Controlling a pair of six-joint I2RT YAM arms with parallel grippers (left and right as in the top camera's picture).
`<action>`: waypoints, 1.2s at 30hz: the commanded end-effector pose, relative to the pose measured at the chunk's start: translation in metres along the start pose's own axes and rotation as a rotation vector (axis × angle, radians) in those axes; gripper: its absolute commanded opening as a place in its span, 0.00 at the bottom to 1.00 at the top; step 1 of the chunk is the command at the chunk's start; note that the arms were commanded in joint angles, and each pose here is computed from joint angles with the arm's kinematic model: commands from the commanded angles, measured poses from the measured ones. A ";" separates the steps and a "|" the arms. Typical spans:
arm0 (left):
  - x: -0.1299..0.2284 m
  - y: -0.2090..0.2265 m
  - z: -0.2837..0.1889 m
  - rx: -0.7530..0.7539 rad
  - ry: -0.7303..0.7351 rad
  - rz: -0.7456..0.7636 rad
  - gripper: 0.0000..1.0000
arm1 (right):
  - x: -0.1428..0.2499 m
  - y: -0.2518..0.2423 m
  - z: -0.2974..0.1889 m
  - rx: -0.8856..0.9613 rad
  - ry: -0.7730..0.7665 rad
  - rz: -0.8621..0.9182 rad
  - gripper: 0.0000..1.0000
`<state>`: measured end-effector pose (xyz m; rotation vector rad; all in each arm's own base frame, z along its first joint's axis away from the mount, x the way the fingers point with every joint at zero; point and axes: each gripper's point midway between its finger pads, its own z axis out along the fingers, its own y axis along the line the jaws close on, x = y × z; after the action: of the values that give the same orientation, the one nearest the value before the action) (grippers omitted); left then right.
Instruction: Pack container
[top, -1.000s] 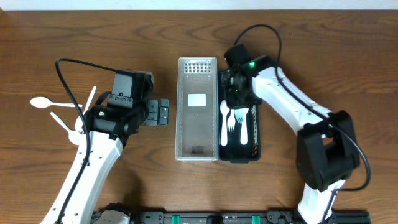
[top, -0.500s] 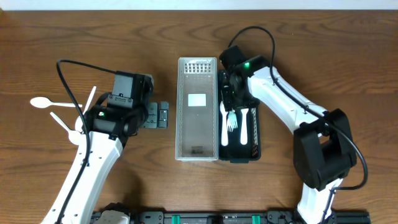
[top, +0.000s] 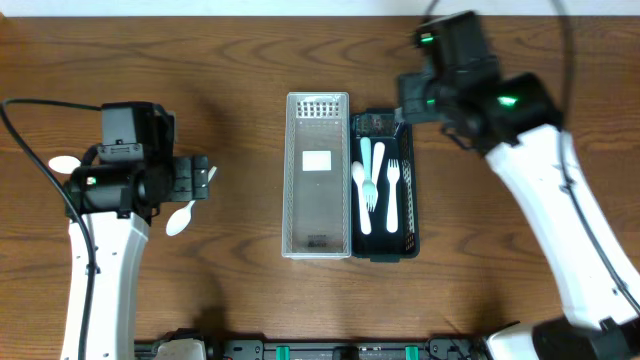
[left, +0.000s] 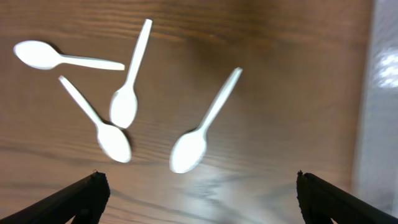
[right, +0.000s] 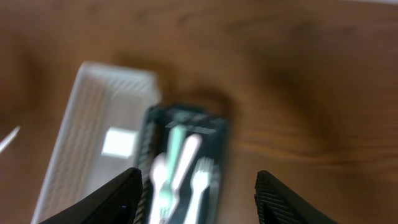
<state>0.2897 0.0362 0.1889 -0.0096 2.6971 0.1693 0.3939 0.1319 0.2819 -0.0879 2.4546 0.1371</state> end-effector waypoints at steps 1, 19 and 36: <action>0.002 0.012 0.015 -0.019 0.051 0.251 0.98 | -0.016 -0.050 -0.024 0.121 -0.075 0.064 0.61; 0.034 -0.009 0.132 0.151 0.365 0.378 0.98 | 0.003 -0.094 -0.025 0.151 0.008 0.162 0.60; 0.059 -0.002 0.182 0.246 0.395 0.290 0.98 | 0.004 -0.096 -0.025 0.160 0.014 0.163 0.58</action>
<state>0.3180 0.0604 0.0080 0.4534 3.0811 -0.0241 0.3836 0.0366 0.2918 0.1853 2.4752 0.0220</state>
